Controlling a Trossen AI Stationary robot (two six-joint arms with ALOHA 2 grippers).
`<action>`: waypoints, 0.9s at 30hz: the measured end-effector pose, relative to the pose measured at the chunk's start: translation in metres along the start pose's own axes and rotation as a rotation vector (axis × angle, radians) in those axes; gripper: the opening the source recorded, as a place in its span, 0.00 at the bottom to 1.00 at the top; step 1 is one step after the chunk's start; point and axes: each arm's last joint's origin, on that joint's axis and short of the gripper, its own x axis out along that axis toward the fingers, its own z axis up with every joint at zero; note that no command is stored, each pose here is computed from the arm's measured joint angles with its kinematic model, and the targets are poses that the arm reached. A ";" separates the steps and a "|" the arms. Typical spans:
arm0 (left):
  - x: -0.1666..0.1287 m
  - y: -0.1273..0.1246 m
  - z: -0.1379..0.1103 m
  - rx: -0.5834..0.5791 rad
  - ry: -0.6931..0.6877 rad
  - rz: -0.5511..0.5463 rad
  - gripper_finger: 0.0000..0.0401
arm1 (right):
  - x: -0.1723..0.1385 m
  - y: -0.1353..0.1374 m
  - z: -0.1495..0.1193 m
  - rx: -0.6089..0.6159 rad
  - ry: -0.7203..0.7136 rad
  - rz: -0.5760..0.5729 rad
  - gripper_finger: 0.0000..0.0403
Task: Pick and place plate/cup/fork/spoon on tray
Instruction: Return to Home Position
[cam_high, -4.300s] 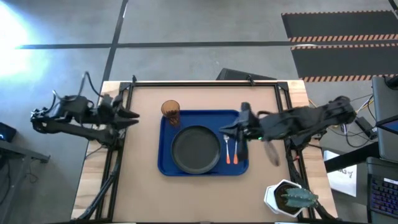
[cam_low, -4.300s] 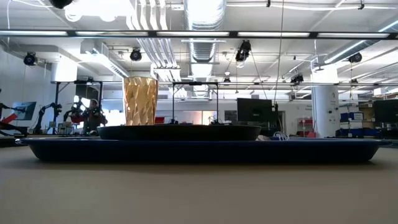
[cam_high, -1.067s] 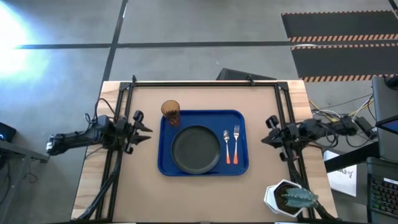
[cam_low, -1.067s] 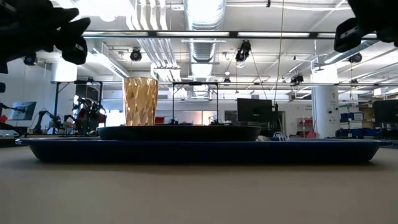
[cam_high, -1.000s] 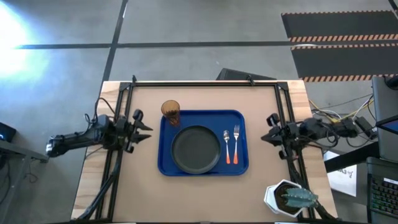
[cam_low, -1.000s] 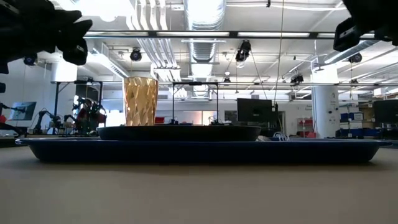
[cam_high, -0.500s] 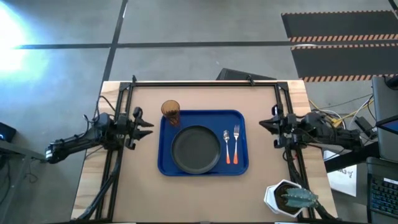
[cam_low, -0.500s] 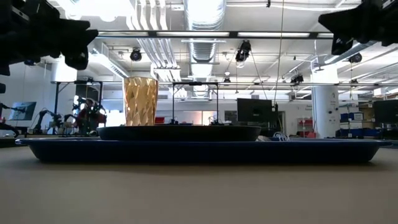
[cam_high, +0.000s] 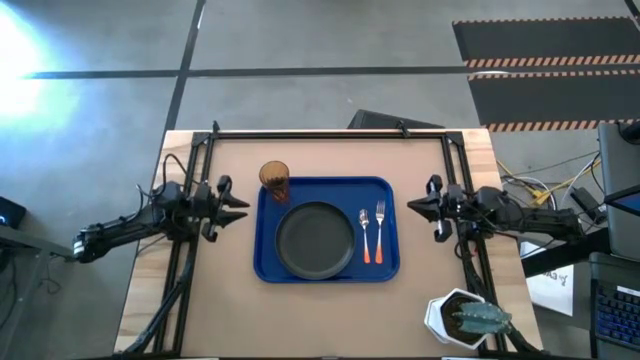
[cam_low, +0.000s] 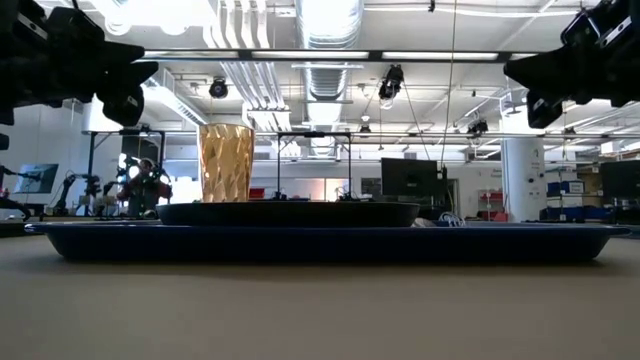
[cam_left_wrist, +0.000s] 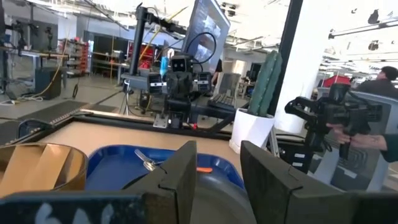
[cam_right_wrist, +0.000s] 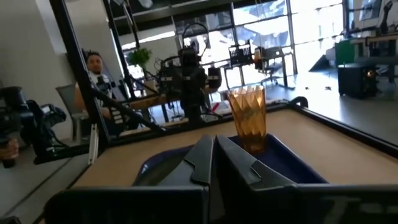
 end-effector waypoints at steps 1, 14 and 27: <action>0.000 0.000 0.000 0.000 0.001 0.000 0.27 | 0.000 0.000 -0.001 0.000 -0.012 0.002 0.02; 0.001 0.001 -0.001 0.006 0.013 0.003 0.27 | 0.001 -0.001 -0.003 0.025 -0.011 0.002 0.02; 0.001 0.000 0.004 0.144 -0.042 -0.005 0.27 | 0.001 -0.002 -0.007 0.028 0.033 -0.010 0.02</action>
